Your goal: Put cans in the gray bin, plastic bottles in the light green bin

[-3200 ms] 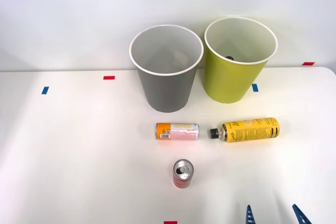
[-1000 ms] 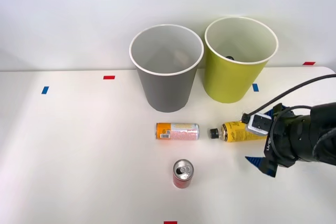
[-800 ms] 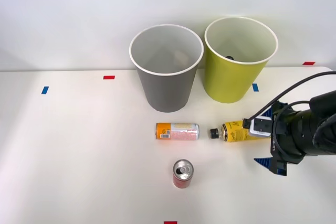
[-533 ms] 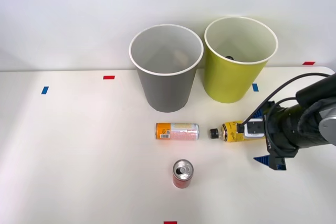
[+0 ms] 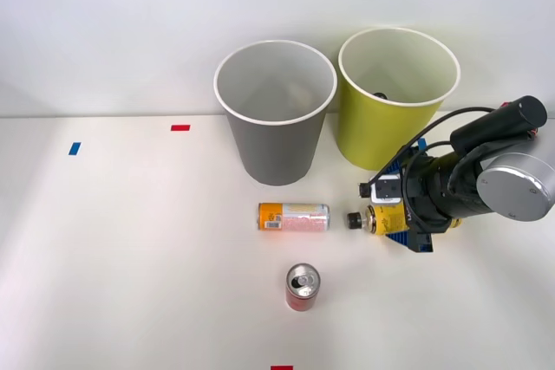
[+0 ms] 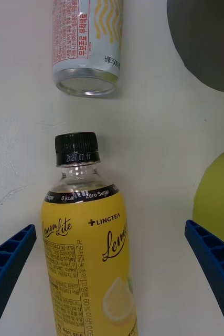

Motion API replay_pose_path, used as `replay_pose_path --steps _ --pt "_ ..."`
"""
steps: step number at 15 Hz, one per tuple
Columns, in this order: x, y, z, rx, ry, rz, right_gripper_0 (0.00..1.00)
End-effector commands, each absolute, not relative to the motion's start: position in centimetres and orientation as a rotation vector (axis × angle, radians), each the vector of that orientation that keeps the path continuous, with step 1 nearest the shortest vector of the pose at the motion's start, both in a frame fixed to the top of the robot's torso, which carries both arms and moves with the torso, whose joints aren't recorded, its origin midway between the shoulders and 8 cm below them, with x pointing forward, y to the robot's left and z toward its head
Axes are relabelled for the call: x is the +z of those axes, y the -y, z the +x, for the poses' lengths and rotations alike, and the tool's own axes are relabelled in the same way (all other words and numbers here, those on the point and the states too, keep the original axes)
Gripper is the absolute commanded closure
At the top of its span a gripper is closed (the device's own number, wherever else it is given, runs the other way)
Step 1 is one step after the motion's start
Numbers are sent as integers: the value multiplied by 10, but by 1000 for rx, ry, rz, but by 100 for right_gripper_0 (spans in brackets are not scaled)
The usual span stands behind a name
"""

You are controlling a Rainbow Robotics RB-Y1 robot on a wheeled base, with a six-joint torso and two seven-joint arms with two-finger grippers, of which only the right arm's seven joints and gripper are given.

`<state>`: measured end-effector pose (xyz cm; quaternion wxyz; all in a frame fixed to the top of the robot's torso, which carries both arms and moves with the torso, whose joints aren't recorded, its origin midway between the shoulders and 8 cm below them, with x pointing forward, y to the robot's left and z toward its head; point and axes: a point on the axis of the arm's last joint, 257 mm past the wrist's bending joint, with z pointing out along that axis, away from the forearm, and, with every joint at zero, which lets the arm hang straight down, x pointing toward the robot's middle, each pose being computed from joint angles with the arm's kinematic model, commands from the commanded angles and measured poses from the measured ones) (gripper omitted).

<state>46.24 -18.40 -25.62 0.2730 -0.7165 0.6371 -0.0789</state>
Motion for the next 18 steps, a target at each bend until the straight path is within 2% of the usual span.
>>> replay_pose_path --steps 1,6,18 --pt "-262 190 461 -228 -1713 -1955 2" --pt "-267 204 455 -247 -1758 -2005 1" --pt "-286 195 460 -275 -1804 -2016 1"
